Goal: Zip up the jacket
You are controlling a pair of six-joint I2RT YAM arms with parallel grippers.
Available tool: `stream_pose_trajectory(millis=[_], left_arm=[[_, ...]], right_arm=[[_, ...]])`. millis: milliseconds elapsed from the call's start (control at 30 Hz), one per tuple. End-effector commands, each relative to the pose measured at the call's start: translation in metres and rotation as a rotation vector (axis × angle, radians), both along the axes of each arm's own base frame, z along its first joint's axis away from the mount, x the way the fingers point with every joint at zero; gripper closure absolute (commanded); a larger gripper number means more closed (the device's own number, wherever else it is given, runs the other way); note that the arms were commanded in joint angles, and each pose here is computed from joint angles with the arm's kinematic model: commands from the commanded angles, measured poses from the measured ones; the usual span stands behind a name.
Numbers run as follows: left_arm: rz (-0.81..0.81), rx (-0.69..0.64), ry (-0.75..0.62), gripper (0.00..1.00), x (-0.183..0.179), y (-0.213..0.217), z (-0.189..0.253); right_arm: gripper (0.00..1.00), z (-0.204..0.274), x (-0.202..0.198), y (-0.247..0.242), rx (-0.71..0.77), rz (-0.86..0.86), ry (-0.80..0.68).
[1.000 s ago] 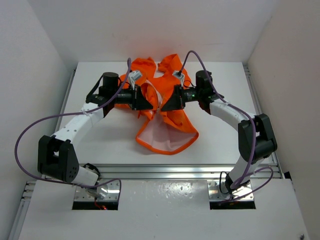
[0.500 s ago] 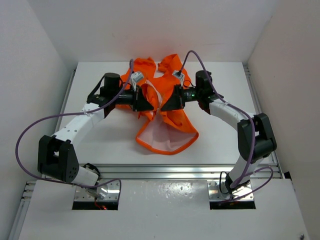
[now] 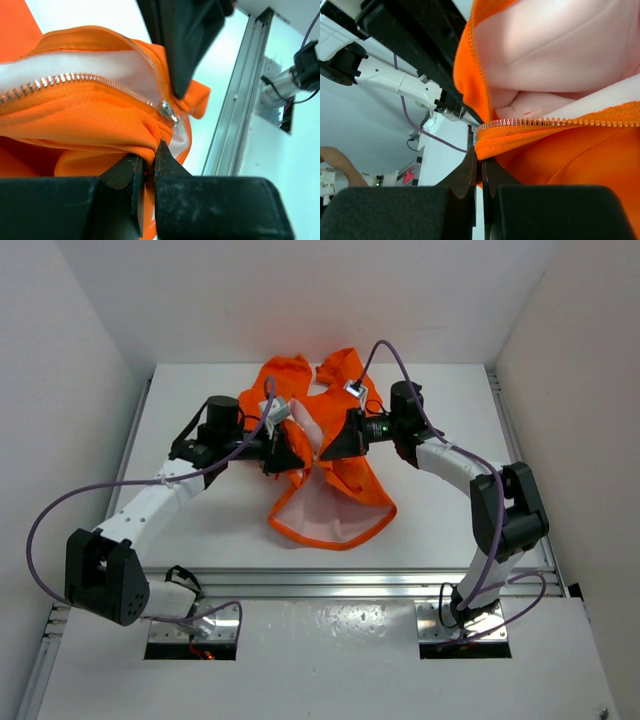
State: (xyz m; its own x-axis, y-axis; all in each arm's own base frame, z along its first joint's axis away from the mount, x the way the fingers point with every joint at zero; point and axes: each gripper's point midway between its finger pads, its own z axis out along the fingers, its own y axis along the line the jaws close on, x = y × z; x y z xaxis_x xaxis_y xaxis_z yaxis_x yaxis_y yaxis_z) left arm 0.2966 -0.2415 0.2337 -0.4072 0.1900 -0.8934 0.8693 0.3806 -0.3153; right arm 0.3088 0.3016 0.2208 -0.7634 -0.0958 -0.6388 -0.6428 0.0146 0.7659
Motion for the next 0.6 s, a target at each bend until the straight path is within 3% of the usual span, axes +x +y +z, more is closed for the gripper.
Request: stream_pose_trajectory(millis=[0,567], left_arm=[[-0.073,0.008,-0.155,1.0,-0.014,0.0,0.016],[-0.193,0.043,-0.109,1.0,-0.035,-0.008,-0.004]], right_arm=[[1.0,0.019,0.006,-0.004,0.043,0.002,-0.094],[1.0,0.025,0.0,-0.002,0.055,0.02,-0.151]])
